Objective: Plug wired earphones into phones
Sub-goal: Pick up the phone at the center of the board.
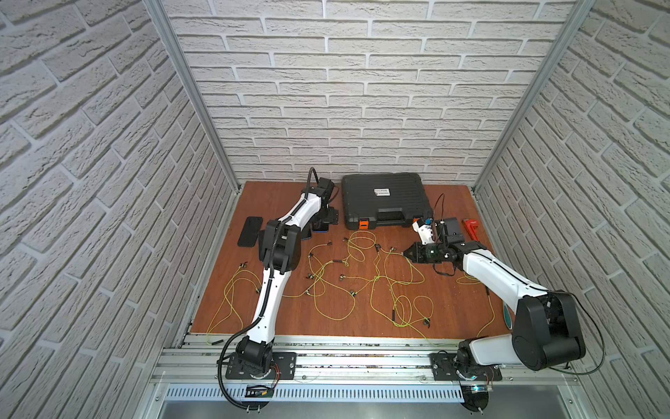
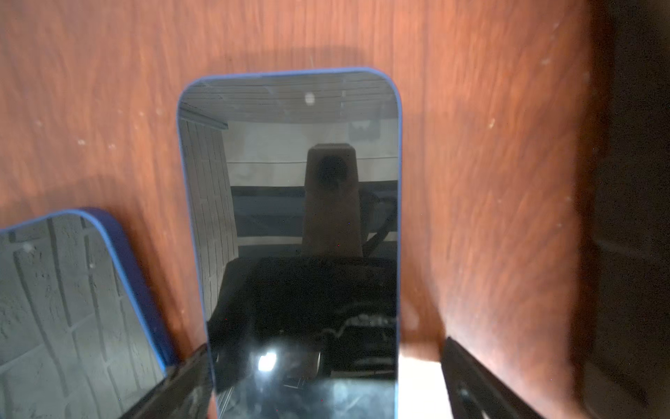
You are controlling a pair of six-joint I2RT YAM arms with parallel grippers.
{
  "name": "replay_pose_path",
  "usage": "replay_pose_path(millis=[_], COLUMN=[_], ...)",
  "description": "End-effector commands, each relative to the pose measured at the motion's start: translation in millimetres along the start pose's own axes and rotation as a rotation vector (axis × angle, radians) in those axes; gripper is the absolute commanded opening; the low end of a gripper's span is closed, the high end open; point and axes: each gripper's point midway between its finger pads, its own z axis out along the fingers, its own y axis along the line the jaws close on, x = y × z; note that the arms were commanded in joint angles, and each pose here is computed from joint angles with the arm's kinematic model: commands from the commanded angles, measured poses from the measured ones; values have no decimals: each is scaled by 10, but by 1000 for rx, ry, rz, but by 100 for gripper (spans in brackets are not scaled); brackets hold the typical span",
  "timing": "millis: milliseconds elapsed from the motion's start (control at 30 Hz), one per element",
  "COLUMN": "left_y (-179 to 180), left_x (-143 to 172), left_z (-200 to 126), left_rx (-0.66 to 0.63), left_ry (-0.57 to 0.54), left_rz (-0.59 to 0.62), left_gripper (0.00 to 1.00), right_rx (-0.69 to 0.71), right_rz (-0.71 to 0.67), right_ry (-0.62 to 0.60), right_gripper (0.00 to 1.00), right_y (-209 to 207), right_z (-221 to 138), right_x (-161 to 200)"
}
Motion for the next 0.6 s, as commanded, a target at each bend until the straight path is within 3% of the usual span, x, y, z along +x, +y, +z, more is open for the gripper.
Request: replay_pose_path(millis=[0,167,367,567], left_y=[93,148,126,109], left_x=[711,708,793,835], left_z=[396,441,267,101], left_rx=[-46,-80,-85,-72], left_ry=[292,343,367,378], left_rz=[46,84,132,188], left_gripper=[93,85,76,78], right_rx=[-12,-3,5,5], right_rz=[-35,-34,-34,-37], right_ry=[-33,-36,-39,-38], right_gripper=[6,6,6,6], right_y=[35,14,2,8], right_z=[-24,-39,-52,-52], right_x=[-41,-8,3,-23])
